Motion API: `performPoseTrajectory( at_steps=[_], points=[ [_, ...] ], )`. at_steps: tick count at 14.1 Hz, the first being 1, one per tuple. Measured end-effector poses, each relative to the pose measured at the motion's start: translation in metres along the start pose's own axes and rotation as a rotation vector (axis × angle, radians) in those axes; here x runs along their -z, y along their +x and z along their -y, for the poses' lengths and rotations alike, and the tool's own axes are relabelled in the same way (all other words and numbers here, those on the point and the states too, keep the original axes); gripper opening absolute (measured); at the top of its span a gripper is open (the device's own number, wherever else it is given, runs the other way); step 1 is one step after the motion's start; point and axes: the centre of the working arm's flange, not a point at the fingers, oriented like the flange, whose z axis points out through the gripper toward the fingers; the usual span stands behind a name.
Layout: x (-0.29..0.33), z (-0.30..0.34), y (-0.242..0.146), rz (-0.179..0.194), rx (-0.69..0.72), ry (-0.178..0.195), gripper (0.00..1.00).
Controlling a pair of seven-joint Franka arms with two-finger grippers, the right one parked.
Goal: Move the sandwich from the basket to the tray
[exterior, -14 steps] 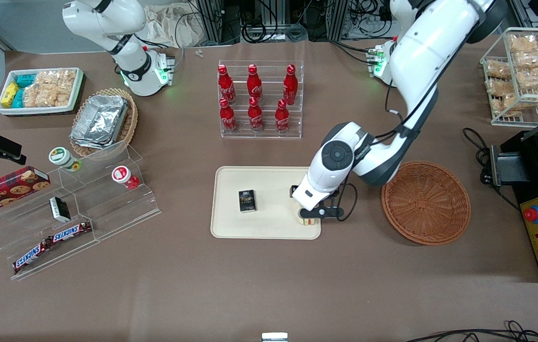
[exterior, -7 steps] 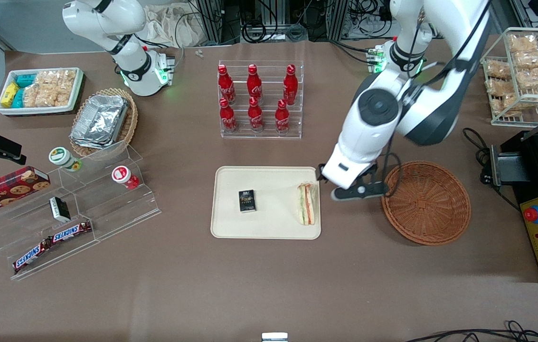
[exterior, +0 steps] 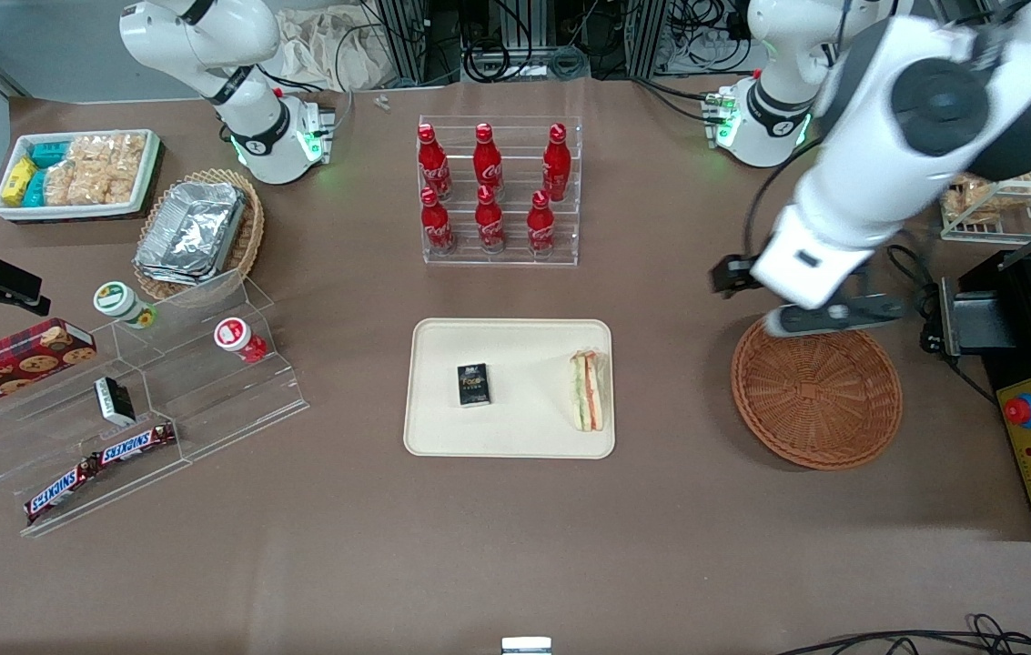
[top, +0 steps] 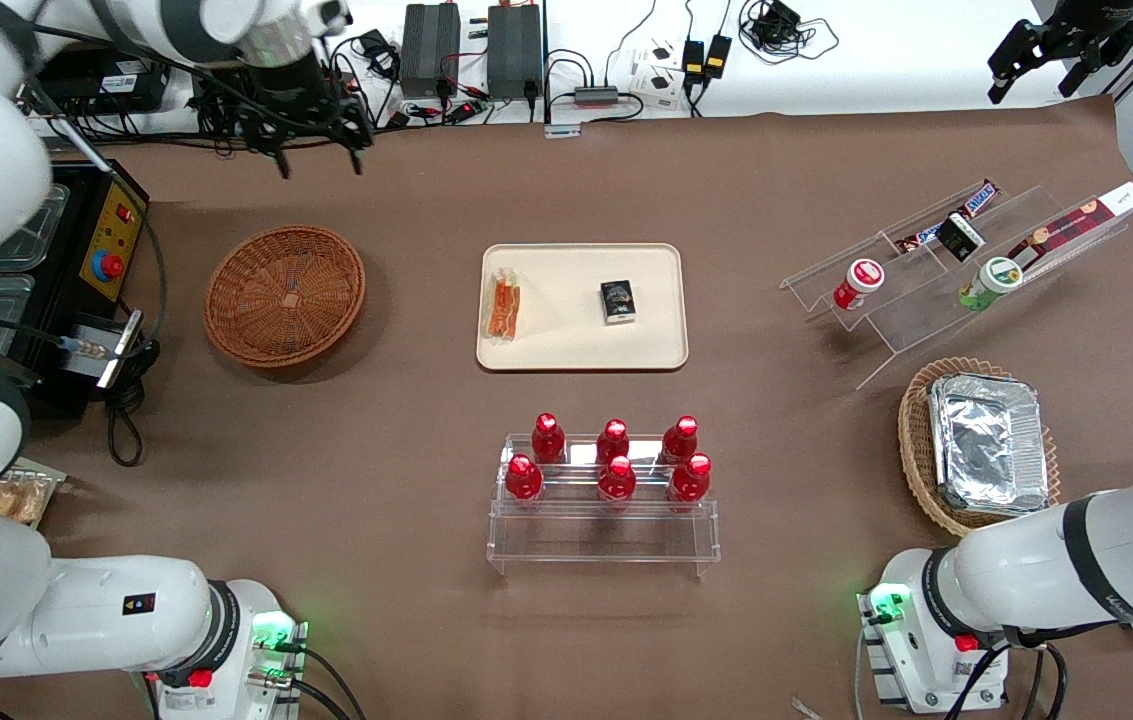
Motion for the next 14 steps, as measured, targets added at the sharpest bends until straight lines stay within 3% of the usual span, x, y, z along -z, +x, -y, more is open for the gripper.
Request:
performPoseTrajectory(
  at_steps=[4, 8, 14],
  points=[
    [0.024, 0.074, 0.011, 0.048, 0.039, -0.005, 1.0],
    [0.05, 0.126, 0.003, 0.041, 0.068, -0.019, 1.0],
    [0.053, 0.118, -0.004, 0.04, 0.049, -0.017, 1.0]
  ],
)
